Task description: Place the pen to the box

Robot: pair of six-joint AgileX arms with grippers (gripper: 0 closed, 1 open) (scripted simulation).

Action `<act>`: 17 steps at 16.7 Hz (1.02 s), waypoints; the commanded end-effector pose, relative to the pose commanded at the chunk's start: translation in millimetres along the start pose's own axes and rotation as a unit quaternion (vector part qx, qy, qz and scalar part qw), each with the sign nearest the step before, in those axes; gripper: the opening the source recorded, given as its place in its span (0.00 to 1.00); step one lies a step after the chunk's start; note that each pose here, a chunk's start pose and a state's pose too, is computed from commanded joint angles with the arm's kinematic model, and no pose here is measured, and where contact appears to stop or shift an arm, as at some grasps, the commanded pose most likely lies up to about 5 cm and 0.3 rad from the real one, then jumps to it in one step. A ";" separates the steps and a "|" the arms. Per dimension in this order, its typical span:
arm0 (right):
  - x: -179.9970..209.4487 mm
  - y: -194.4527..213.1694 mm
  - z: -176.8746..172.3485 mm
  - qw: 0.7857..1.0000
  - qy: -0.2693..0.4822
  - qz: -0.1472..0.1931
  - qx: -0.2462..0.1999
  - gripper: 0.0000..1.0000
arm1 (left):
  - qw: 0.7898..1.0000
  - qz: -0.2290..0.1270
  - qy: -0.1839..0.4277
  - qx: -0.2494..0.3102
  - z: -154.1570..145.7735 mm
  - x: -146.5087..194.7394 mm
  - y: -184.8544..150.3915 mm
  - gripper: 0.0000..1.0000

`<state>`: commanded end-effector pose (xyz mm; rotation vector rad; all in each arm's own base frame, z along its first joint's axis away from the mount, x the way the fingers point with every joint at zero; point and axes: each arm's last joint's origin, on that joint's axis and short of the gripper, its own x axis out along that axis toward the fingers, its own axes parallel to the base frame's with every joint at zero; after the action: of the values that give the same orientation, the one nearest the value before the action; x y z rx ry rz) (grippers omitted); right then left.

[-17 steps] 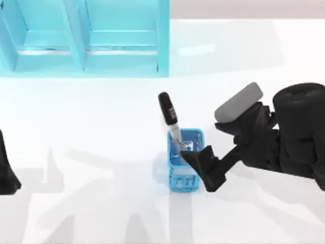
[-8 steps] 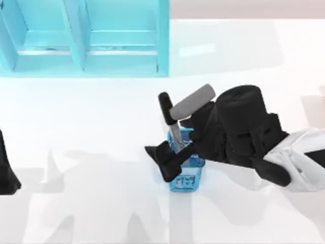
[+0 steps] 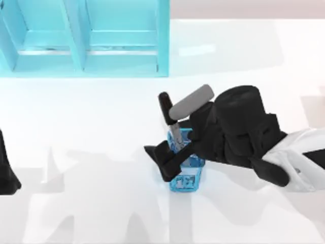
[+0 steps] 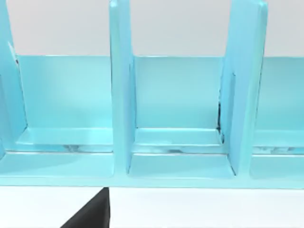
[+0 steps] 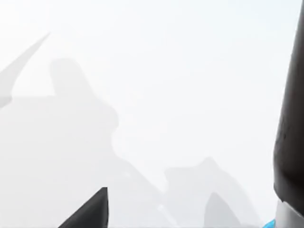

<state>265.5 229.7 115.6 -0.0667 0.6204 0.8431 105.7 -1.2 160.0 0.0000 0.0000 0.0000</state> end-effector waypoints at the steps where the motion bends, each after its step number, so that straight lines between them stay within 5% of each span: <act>1: 0.0 0.0 0.0 1.000 0.000 0.000 0.000 0.62 | 1.000 0.000 0.000 0.000 0.0 0.0 0.0 1.00; 9: 0.0 0.0 0.0 1.000 0.000 0.000 0.000 0.02 | 1.000 0.000 0.000 0.000 0.0 0.0 0.0 1.00; 17: 0.0 0.0 0.0 1.000 0.000 0.000 0.000 0.00 | 1.000 0.000 0.000 0.000 0.0 0.0 0.0 1.00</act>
<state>265.5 229.7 115.6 -0.0667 0.6204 0.8431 105.7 -1.2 160.0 0.0000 0.0000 0.0000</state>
